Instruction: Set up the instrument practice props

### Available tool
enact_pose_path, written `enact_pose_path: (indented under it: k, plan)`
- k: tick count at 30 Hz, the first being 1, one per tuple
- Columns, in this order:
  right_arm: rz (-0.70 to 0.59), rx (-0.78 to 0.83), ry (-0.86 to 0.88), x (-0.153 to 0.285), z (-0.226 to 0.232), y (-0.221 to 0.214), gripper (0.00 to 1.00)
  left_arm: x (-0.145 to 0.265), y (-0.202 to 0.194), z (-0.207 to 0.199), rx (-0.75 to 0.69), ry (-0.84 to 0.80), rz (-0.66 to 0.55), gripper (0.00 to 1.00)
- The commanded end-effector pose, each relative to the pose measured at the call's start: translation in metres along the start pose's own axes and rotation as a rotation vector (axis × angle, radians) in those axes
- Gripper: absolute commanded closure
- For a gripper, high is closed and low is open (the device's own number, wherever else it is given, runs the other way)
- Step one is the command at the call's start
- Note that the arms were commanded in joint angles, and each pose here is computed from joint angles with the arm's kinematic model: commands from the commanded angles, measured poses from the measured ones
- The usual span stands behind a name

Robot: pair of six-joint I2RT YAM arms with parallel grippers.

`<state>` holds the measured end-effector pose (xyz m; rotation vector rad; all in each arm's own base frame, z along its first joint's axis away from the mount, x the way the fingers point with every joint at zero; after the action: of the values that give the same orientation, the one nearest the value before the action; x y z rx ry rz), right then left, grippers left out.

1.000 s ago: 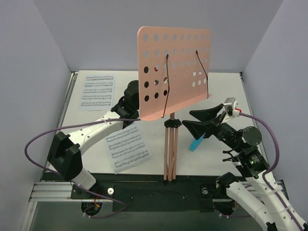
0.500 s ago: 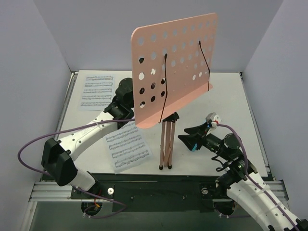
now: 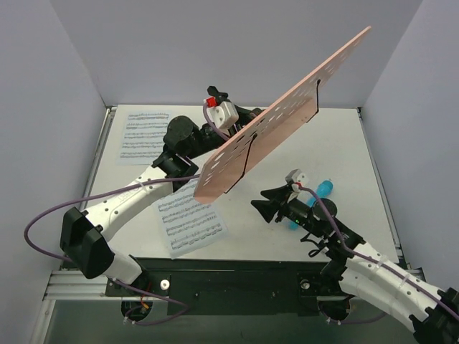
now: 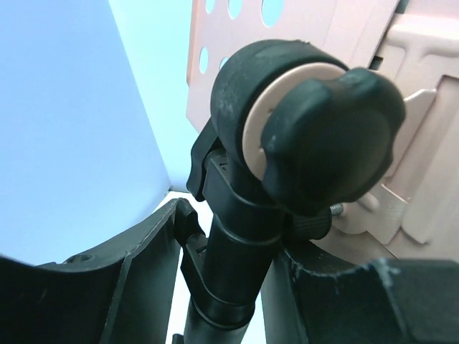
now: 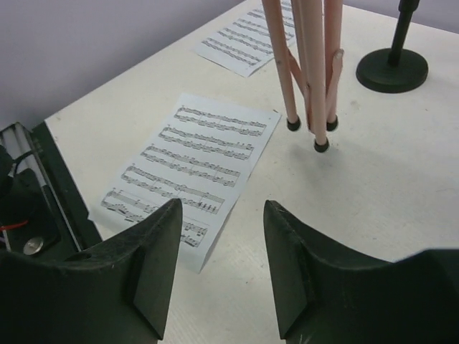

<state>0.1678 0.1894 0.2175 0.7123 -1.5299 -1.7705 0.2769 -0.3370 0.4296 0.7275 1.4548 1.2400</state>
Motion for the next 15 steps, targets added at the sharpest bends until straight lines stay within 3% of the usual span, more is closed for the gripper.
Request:
enact_pose_path:
  k: [1,9,15]
  plan:
    - [-0.116,0.12,-0.165,-0.021,-0.02,0.009,0.55,0.026,0.134,-0.013,-0.194,0.059,-0.41,1.0]
    - [-0.146,0.159,-0.259,-0.046,-0.037,0.011,0.55,0.038,0.128,0.002,-0.088,0.179,-0.439,1.0]
    - [-0.238,0.14,-0.186,-0.057,-0.027,0.025,0.55,0.04,0.133,0.003,-0.024,0.173,-0.506,1.0]
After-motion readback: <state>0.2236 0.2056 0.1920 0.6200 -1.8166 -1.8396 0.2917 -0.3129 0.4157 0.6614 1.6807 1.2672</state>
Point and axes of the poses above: each gripper's point midway between its finger pads, its own x axis back along the fingers, its own z axis along the line the jaws close on, y = z × x, the point moved 5 cm from there along x, back along the fingers, and after that the axes turned 4 degrees about x, right-handed, at the moved point
